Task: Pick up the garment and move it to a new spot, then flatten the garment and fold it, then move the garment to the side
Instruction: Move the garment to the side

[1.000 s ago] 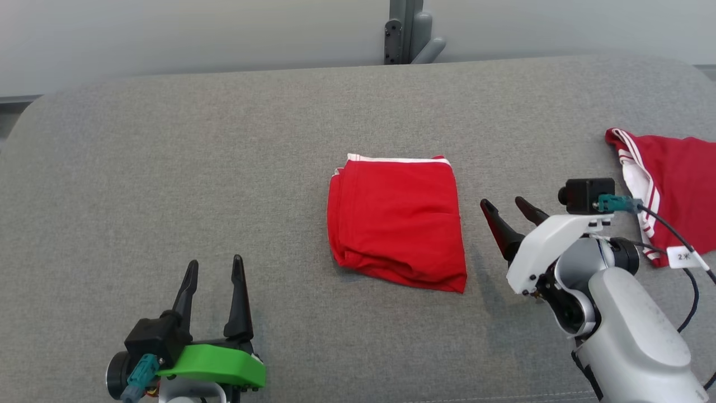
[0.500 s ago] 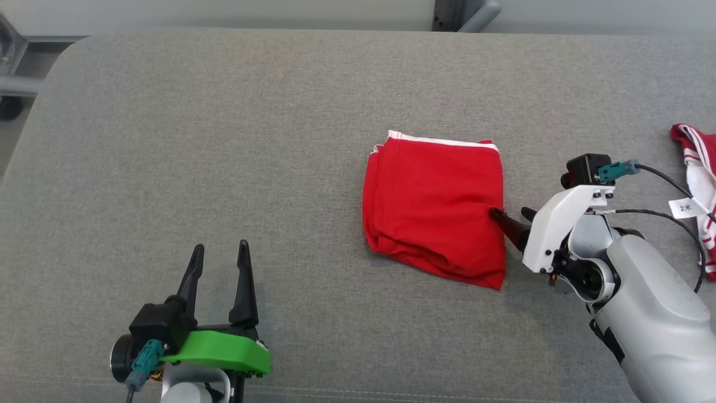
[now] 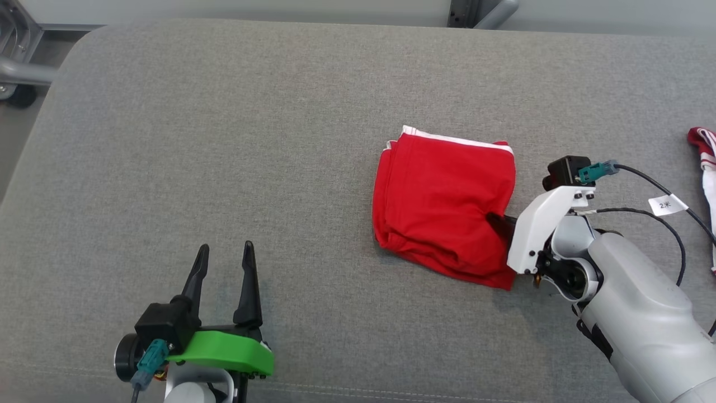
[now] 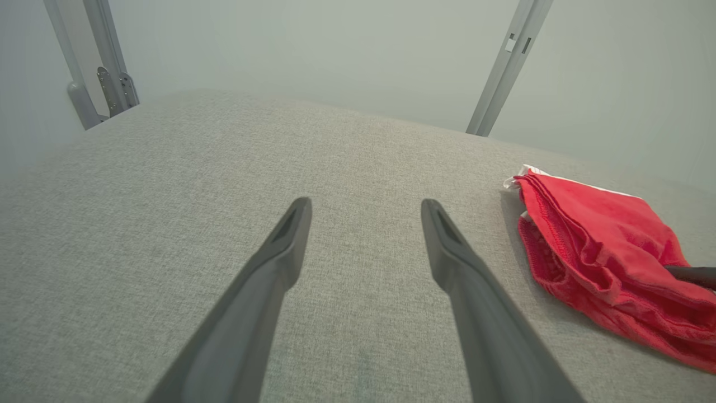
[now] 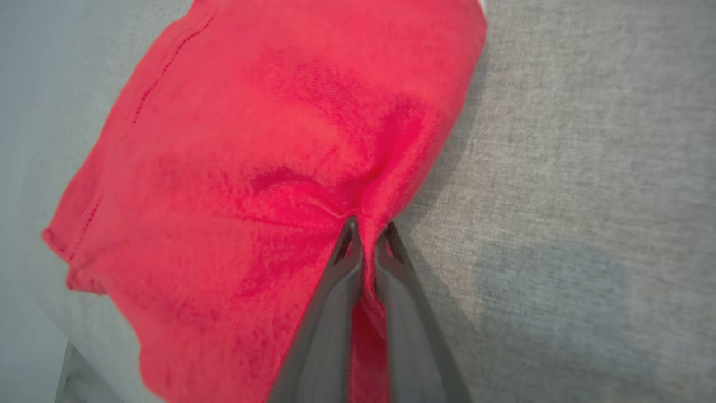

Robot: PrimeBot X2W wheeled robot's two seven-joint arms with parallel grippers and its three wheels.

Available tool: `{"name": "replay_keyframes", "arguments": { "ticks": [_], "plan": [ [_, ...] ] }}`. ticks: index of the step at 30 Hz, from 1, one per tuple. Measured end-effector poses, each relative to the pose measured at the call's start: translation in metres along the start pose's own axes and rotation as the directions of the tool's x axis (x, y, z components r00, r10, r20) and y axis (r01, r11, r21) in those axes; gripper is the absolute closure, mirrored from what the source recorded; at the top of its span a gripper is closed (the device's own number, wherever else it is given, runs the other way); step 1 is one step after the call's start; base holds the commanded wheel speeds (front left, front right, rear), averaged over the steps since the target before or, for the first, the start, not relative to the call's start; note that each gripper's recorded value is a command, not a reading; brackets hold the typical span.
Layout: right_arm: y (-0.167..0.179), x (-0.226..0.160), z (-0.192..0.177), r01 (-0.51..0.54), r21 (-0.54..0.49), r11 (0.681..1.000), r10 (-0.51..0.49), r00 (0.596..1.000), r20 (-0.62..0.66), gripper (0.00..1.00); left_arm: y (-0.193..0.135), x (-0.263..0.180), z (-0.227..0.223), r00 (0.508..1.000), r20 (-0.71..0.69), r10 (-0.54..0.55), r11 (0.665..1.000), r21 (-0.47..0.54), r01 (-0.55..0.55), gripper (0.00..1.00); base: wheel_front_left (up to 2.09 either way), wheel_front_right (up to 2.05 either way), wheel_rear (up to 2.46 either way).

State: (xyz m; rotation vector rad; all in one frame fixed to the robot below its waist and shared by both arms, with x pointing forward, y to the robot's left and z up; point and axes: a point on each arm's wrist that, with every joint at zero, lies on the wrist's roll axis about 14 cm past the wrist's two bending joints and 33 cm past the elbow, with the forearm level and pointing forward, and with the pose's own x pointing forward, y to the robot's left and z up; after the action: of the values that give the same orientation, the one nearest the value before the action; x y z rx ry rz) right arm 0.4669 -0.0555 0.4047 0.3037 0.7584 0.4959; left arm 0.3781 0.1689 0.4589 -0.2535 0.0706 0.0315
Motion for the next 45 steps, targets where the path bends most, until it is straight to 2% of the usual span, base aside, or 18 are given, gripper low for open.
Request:
{"name": "replay_keyframes", "arguments": {
  "ticks": [7, 17, 28, 33, 37, 45],
  "plan": [
    [-0.010, -0.017, 0.006, 0.019, -0.063, 0.998, -0.018, 1.000, 0.020, 1.00, -0.013, 0.005, -0.001, 0.999, 0.000, -0.041, 0.999, 0.009, 0.041, 0.00, 0.00, 0.00, 0.00],
    [-0.068, -0.076, 0.019, 0.161, -0.117, 0.980, -0.155, 0.986, 0.061, 1.00, -0.056, 0.019, -0.006, 0.984, -0.009, -0.176, 0.984, 0.012, 0.177, 0.00, 0.00, 0.00, 0.00],
    [-0.123, -0.142, 0.028, 0.329, -0.083, 0.941, -0.316, 0.938, 0.139, 1.00, -0.123, 0.039, -0.023, 0.925, -0.043, -0.378, 0.925, 0.021, 0.379, 0.00, 0.00, 0.00, 0.00],
    [-0.135, -0.150, 0.021, 0.363, -0.038, 0.931, -0.354, 0.923, 0.152, 1.00, -0.147, 0.050, -0.034, 0.891, -0.069, -0.448, 0.892, 0.021, 0.451, 0.00, 0.00, 0.00, 0.00],
    [-0.145, -0.148, 0.015, 0.385, -0.017, 0.923, -0.379, 0.914, 0.144, 1.00, -0.156, 0.054, -0.047, 0.876, -0.099, -0.472, 0.880, 0.004, 0.475, 0.00, 0.00, 0.00, 0.00],
    [-0.154, -0.155, 0.038, 0.426, -0.087, 0.901, -0.408, 0.897, 0.168, 1.00, -0.153, 0.055, -0.053, 0.877, -0.115, -0.467, 0.883, 0.002, 0.470, 0.00, 0.00, 0.00, 0.00]
  ]
}}
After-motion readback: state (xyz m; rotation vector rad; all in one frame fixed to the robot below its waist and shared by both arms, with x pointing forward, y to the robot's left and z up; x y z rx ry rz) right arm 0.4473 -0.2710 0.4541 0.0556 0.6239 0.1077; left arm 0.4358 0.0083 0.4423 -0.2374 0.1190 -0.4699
